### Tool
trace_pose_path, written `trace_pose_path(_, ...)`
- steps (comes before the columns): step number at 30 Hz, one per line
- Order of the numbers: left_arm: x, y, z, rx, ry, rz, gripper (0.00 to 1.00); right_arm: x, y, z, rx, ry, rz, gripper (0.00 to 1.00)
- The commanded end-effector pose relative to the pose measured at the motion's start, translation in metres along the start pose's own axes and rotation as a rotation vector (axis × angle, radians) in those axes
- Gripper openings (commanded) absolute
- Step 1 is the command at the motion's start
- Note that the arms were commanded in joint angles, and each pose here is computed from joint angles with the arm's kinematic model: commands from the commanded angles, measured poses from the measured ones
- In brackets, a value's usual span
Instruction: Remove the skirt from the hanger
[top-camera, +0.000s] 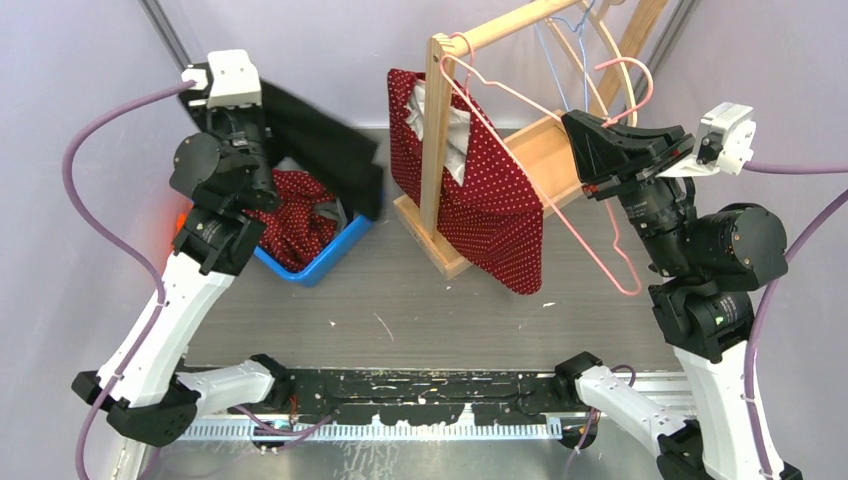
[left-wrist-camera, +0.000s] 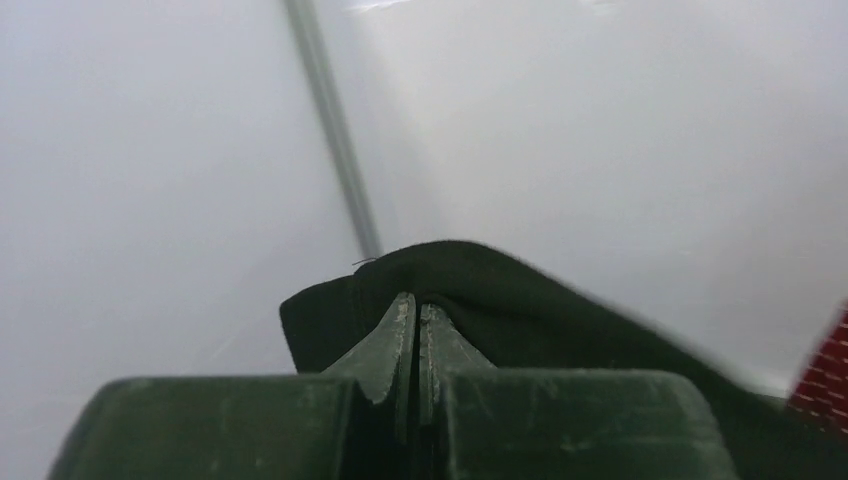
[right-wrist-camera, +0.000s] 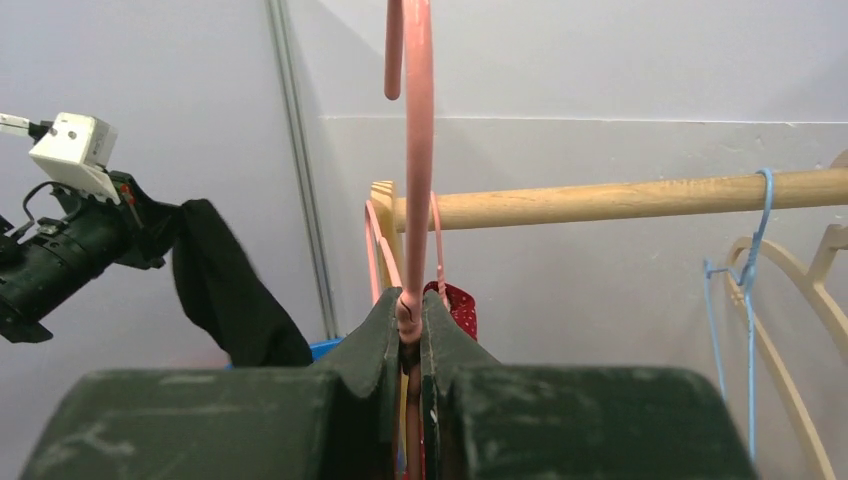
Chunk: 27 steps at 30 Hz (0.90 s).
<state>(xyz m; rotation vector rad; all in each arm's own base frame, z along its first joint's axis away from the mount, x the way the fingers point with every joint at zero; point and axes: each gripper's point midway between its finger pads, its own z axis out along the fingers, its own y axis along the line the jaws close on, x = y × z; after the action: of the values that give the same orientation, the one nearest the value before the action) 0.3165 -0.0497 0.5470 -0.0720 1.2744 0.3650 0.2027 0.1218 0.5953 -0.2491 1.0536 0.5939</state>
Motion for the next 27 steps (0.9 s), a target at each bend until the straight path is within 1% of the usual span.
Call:
trace_pose_path(1,0.006,0.060,0.002,-0.218,0.030,-0.004,0.00,-0.015,-0.032,-0.002,0.162,-0.047,-0.099,0.01)
trace_pose_path(3,0.020,0.064,0.005,-0.216,0.060,-0.008,0.00,-0.018,-0.033,-0.007,0.172,-0.057,-0.110,0.01)
trace_pose_path(6,0.036,0.054,0.008,-0.174,0.082,-0.038,0.00,-0.021,-0.035,-0.012,0.184,-0.068,-0.118,0.01)
trace_pose_path(10,0.070,0.028,0.017,-0.113,0.133,-0.023,0.00,-0.021,-0.034,-0.013,0.182,-0.072,-0.121,0.01)
trace_pose_path(15,0.117,-0.011,0.027,-0.029,0.206,-0.041,0.00,-0.019,-0.035,-0.012,0.181,-0.068,-0.125,0.01)
trace_pose_path(18,0.128,-0.023,0.031,0.000,0.228,-0.053,0.00,-0.020,-0.036,-0.014,0.189,-0.067,-0.135,0.01)
trace_pose_path(21,0.149,-0.033,0.034,0.015,0.258,-0.057,0.00,-0.020,-0.039,-0.017,0.203,-0.067,-0.145,0.01)
trace_pose_path(24,0.191,-0.037,0.039,0.004,0.315,-0.061,0.00,-0.020,-0.039,-0.020,0.208,-0.064,-0.155,0.01)
trace_pose_path(27,0.250,-0.035,0.042,-0.031,0.418,-0.068,0.00,-0.024,-0.039,-0.022,0.210,-0.064,-0.167,0.01)
